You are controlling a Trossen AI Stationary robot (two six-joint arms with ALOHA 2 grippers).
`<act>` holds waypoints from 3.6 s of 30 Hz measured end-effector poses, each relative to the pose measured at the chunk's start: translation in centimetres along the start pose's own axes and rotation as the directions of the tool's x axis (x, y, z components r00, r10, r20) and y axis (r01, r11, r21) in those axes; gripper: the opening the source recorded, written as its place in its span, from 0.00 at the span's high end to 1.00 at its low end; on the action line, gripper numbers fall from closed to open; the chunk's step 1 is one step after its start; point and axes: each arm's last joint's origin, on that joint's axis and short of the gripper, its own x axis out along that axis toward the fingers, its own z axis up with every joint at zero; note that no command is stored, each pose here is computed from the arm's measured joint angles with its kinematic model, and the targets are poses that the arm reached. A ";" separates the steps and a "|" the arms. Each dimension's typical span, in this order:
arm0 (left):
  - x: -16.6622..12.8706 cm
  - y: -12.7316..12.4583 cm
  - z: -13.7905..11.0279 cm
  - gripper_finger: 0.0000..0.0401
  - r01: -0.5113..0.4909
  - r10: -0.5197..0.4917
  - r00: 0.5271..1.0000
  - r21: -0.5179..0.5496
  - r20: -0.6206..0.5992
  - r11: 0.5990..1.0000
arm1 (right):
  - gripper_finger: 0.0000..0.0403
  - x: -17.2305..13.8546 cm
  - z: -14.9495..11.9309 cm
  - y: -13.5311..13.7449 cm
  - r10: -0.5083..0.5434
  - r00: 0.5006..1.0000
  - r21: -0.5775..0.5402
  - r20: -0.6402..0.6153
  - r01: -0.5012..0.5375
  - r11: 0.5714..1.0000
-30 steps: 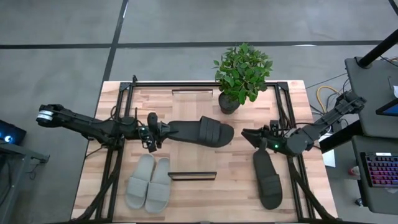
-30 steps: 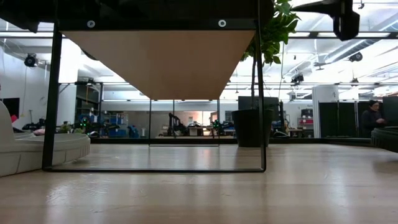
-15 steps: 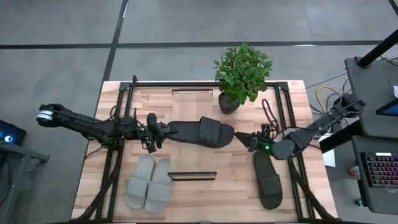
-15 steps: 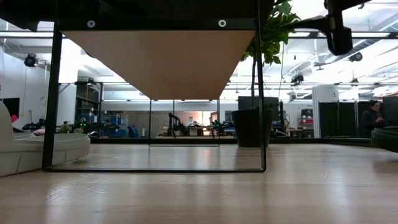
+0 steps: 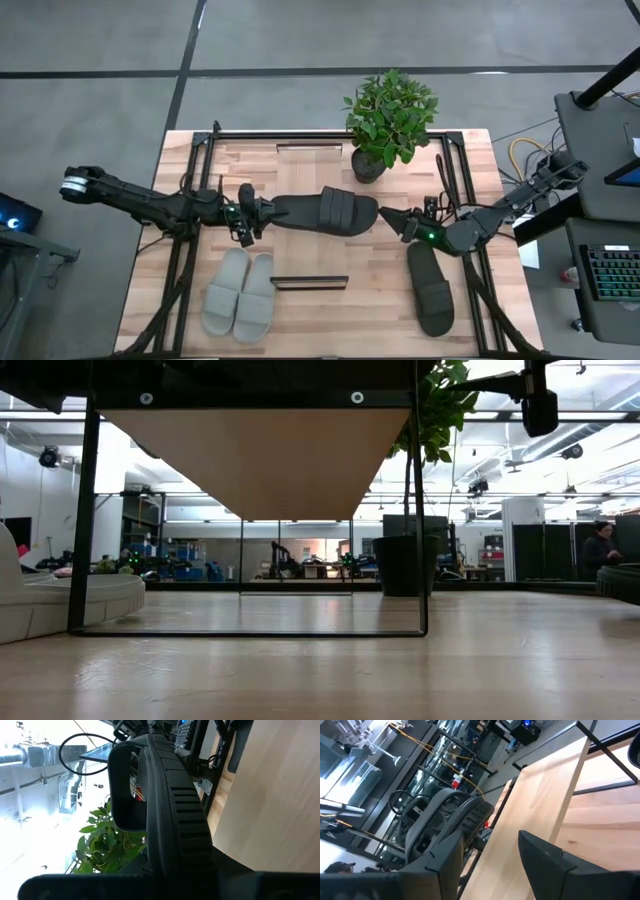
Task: Pick and place slides into the shelf
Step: Put the left black slipper on the shelf
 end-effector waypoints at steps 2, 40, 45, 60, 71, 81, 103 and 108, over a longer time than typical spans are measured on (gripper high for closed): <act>0.0 0.0 0.0 0.89 -0.002 0.002 1.000 0.001 -0.003 1.000 | 0.55 0.0 0.0 0.0 0.000 1.000 0.000 0.001 0.000 1.000; 0.2 0.2 0.0 0.89 -0.043 0.042 0.998 -0.006 -0.040 0.999 | 0.55 -0.2 0.5 0.3 0.033 0.999 -0.019 -0.032 -0.034 0.999; 0.6 -0.1 0.3 0.89 -0.050 0.051 0.998 0.016 -0.023 0.999 | 0.55 0.3 0.2 0.0 0.015 1.000 -0.003 -0.026 -0.015 1.000; 1.9 -0.8 0.5 0.89 -0.085 0.087 0.996 0.072 -0.023 0.994 | 0.55 0.6 0.3 0.2 0.014 1.000 -0.006 -0.014 -0.014 1.000; 3.1 -1.3 0.7 0.89 -0.083 0.088 0.995 0.112 -0.039 0.990 | 0.57 0.8 0.5 0.2 0.012 1.000 -0.017 0.001 -0.012 1.000; 3.0 -1.1 0.7 0.89 -0.088 0.093 0.995 0.115 -0.041 0.989 | 0.80 1.1 0.1 -0.2 -0.017 1.000 -0.156 0.002 0.017 0.988; 2.8 -0.9 0.9 0.68 -0.103 0.103 0.994 0.016 -0.025 0.995 | 0.89 1.5 -0.1 -0.4 -0.027 1.000 -0.276 0.007 0.027 0.961; 2.8 -1.0 0.9 0.67 -0.100 0.100 0.995 0.008 -0.027 0.995 | 0.89 1.3 0.3 -0.3 -0.021 1.000 -0.284 0.013 0.024 0.959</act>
